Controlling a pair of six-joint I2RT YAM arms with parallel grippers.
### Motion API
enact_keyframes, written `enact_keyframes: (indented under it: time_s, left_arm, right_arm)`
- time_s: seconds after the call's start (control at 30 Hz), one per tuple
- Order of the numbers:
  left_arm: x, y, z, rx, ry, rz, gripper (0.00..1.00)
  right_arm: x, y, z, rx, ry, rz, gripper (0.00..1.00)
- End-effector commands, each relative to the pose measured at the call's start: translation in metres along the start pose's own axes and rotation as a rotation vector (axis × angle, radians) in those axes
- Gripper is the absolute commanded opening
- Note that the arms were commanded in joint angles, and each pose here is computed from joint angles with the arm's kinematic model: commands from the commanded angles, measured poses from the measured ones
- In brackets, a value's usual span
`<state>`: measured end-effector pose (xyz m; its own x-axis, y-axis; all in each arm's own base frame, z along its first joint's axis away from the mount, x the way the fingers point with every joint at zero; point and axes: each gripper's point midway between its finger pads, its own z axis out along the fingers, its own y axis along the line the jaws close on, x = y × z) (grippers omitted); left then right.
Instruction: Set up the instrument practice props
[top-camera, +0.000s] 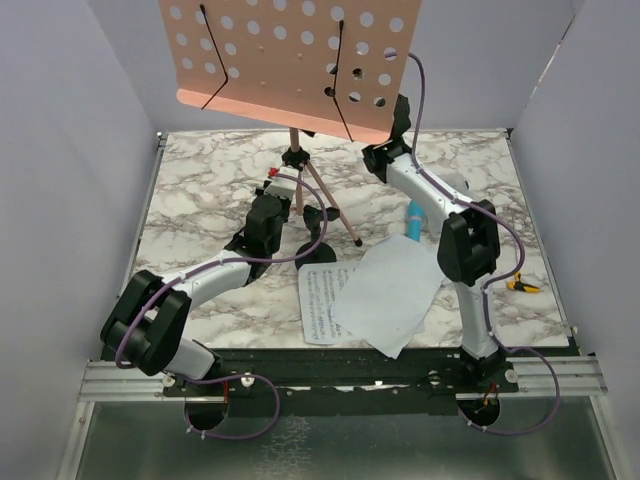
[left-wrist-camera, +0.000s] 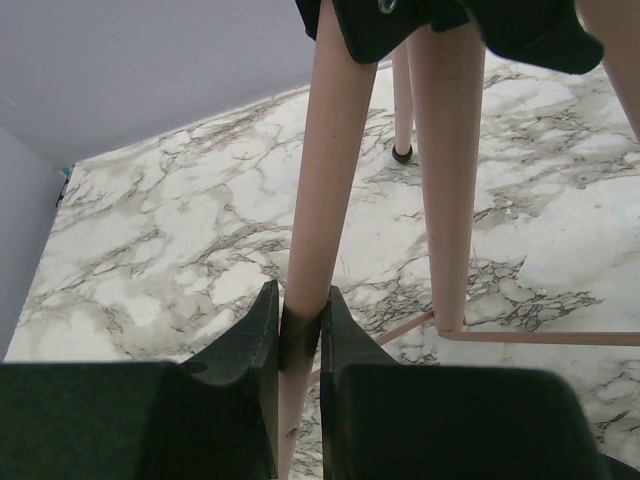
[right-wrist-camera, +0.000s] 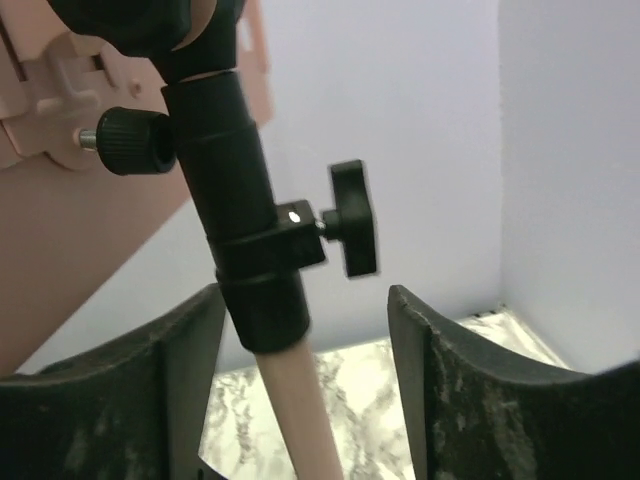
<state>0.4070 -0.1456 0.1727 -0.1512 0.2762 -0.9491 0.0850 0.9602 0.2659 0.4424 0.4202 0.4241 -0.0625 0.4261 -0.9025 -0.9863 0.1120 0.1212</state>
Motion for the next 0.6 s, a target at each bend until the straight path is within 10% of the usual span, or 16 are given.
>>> enact_keyframes:
  time_s: [0.0, 0.57]
  left_arm:
    - [0.148, 0.013, -0.040, -0.036, 0.474, 0.152, 0.00]
    - [0.140, 0.009, -0.046, 0.001, 0.451, 0.104, 0.00]
  right_arm:
    - [-0.037, 0.010, -0.015, -0.010, -0.042, -0.077, 0.73]
    - [0.006, -0.006, -0.064, 0.209, 0.050, -0.038, 0.99]
